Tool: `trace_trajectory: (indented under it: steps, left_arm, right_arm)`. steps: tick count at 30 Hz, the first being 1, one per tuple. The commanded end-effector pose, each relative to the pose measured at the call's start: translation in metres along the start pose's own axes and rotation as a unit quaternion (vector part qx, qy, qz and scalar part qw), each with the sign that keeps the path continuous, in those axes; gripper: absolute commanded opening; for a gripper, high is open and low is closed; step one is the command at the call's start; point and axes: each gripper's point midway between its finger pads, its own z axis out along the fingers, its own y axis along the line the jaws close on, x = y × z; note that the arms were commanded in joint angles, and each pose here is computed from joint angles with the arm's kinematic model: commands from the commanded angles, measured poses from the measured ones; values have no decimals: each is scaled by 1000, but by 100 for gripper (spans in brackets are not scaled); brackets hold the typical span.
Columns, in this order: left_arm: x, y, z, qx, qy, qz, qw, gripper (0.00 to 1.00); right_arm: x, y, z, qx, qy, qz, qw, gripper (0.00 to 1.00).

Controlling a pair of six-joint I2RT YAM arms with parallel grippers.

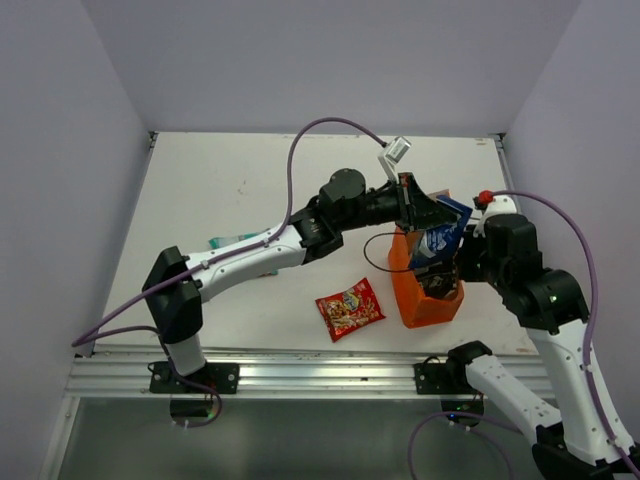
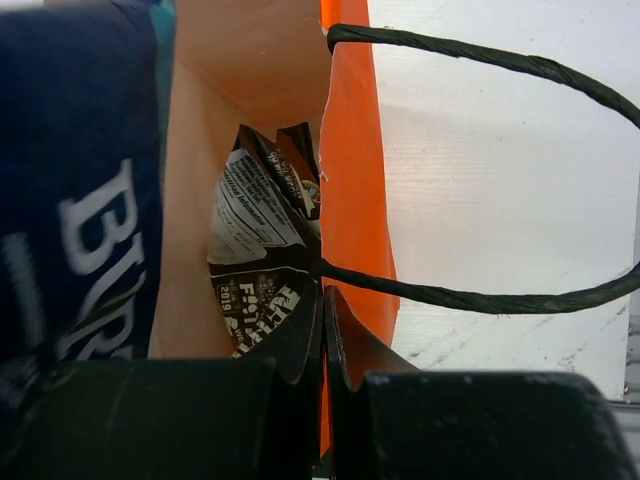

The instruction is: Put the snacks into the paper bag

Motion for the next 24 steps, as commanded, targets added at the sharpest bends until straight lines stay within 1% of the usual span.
trace_trajectory:
  steps: [1, 5, 9, 13, 15, 17, 19, 20, 21, 24]
  left_arm:
    - [-23, -64, -4, 128, -33, 18, 991, 0]
    - [-29, -68, 4, 138, -39, 20, 990, 0]
    - [-13, -47, 12, 129, -21, 7, 991, 0]
    - [13, -16, 8, 103, 0, -7, 995, 0]
    - [18, -10, 4, 92, 4, -3, 996, 0]
    - [25, 5, 3, 61, 13, 5, 998, 0]
    - [22, 5, 1, 39, 13, 19, 999, 0]
    - [23, 17, 0, 7, 16, 26, 1000, 0]
    - [23, 17, -2, -2, 15, 29, 999, 0]
    - [28, 36, -7, -43, 19, 35, 998, 0]
  right_arm:
    - [0, 3, -2, -8, -2, 2, 1000, 0]
    - [1, 3, -1, -9, -1, 1, 1000, 0]
    - [1, 2, -1, -7, 0, 1, 1000, 0]
    - [1, 1, -3, -6, -1, 1, 1000, 0]
    - [0, 1, -3, -5, -3, 2, 1000, 0]
    - [0, 1, -3, -4, -1, 1, 1000, 0]
    - [1, 1, -2, -5, 0, 1, 1000, 0]
    - [0, 1, -2, -5, -1, 0, 1000, 0]
    - [0, 2, -1, -5, 1, 0, 1000, 0]
    - [0, 2, -1, -6, 1, 0, 1000, 0]
